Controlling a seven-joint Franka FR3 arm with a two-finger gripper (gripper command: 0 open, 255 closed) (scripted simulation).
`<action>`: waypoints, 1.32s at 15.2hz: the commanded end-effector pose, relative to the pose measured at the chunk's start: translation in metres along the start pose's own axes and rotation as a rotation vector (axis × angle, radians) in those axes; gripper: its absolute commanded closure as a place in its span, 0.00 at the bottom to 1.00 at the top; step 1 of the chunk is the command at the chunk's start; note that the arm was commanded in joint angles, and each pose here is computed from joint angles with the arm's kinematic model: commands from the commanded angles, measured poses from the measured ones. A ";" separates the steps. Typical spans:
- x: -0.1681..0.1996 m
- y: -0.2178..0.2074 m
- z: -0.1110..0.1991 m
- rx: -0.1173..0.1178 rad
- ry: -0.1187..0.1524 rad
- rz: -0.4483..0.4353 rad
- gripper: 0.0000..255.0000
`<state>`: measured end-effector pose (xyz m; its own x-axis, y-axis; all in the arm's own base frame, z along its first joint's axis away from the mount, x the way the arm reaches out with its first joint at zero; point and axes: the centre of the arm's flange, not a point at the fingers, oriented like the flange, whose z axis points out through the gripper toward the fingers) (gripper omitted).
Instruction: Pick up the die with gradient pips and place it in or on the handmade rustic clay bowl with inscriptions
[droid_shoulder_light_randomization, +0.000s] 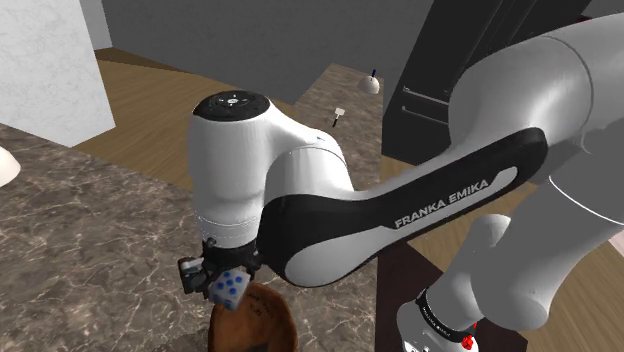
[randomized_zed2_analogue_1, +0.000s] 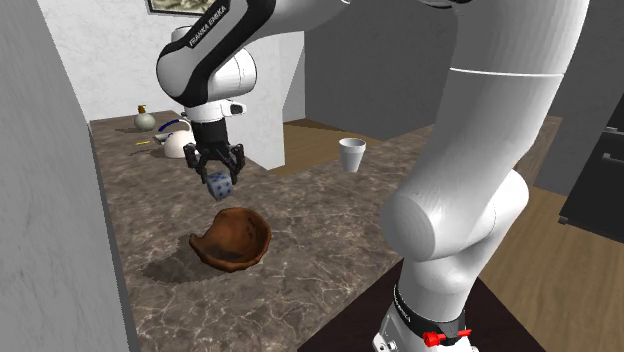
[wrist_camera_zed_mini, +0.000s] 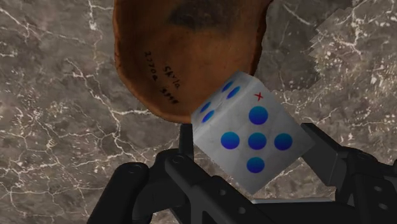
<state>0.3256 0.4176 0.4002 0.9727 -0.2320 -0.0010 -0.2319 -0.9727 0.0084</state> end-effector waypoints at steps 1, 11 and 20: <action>-0.026 0.011 0.000 0.001 0.000 0.002 1.00; -0.048 0.021 0.041 0.001 0.000 0.002 1.00; -0.048 0.020 0.077 0.001 0.000 0.002 1.00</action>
<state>0.2737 0.4084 0.3239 0.9722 -0.2340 -0.0009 -0.2340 -0.9722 0.0082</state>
